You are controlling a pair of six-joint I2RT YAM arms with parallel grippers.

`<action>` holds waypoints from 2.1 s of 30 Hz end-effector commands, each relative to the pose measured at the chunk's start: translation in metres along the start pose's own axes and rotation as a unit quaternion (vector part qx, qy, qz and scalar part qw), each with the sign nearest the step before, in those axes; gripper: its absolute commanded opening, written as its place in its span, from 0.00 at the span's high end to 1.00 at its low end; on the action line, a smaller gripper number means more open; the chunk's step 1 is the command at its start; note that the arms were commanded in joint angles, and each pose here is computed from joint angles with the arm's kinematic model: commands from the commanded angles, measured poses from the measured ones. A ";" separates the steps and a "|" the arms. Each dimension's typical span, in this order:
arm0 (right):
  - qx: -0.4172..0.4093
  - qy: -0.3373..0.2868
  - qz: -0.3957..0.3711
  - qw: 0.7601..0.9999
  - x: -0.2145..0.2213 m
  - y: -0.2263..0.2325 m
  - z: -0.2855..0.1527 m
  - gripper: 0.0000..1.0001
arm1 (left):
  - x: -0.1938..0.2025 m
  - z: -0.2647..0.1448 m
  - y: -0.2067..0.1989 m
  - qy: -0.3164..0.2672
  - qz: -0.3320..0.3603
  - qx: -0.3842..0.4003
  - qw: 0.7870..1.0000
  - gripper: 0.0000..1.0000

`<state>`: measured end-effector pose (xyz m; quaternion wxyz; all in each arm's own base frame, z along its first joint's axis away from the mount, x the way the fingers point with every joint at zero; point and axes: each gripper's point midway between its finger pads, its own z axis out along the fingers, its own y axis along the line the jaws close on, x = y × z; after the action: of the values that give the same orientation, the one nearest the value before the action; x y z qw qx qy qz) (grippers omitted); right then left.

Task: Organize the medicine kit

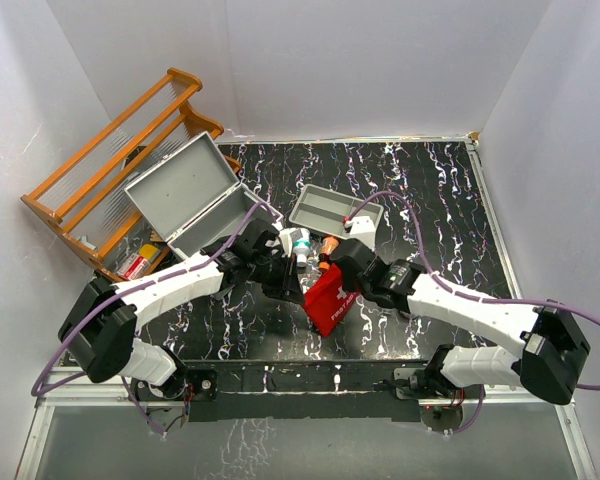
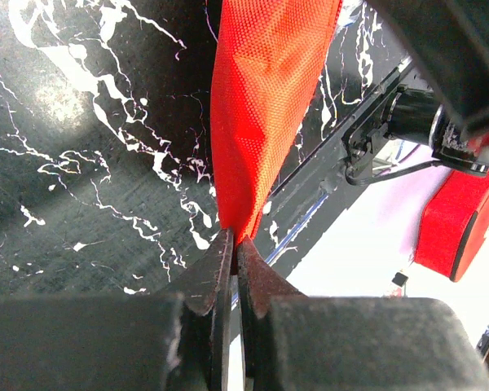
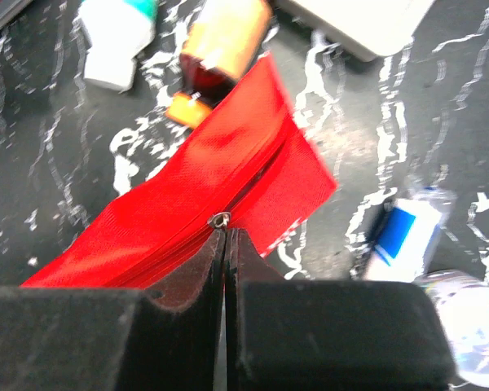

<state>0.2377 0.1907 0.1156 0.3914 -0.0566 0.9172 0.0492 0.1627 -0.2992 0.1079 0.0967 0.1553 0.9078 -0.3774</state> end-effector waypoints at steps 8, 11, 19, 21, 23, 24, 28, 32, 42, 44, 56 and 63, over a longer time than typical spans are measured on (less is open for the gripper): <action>0.083 -0.061 0.060 0.993 -0.049 -0.057 0.029 1.00 | 0.003 -0.024 -0.016 -0.004 0.043 0.020 0.999 1.00; 0.063 -0.064 0.060 0.994 -0.055 -0.052 0.031 1.00 | 0.001 -0.028 -0.019 -0.008 0.056 0.024 0.998 1.00; 0.043 -0.066 0.075 0.994 -0.058 -0.061 0.030 1.00 | 0.001 -0.038 -0.027 -0.018 0.091 0.037 0.995 1.00; 0.020 -0.063 0.072 0.995 -0.060 -0.053 0.027 1.00 | -0.001 -0.043 -0.030 -0.019 0.098 0.037 0.994 1.00; -0.028 -0.069 0.044 0.996 -0.064 -0.040 0.021 1.00 | -0.004 -0.051 -0.037 -0.022 0.112 0.039 0.993 1.00; -0.060 -0.077 0.029 0.995 -0.066 -0.031 0.016 1.00 | -0.006 -0.055 -0.040 -0.024 0.119 0.040 0.992 1.00; -0.198 -0.124 -0.016 0.972 -0.078 0.007 -0.020 1.00 | -0.016 -0.076 -0.057 -0.047 0.175 0.048 0.982 1.00; -0.225 -0.159 -0.016 0.961 -0.090 0.010 -0.045 0.86 | -0.019 -0.095 -0.063 -0.049 0.222 0.037 0.973 1.00; -0.310 -0.192 -0.023 0.931 -0.100 0.032 -0.083 0.35 | -0.044 -0.131 -0.058 -0.066 0.301 -0.052 0.950 1.00; -0.310 -0.186 -0.008 0.932 -0.103 0.033 -0.083 0.34 | -0.050 -0.135 -0.059 -0.072 0.299 -0.063 0.950 1.00; -0.297 -0.172 0.053 0.938 -0.110 0.033 -0.077 0.38 | -0.128 -0.200 -0.074 -0.210 0.277 -0.188 0.919 1.00; -0.314 -0.176 0.072 0.930 -0.112 0.038 -0.081 0.39 | -0.165 -0.221 -0.046 -0.239 0.189 -0.219 0.927 1.00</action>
<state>0.2449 0.2184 0.2146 0.4612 -0.1117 0.8127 0.3382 0.2591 -0.2311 0.3435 0.4161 0.2700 0.8468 -0.1920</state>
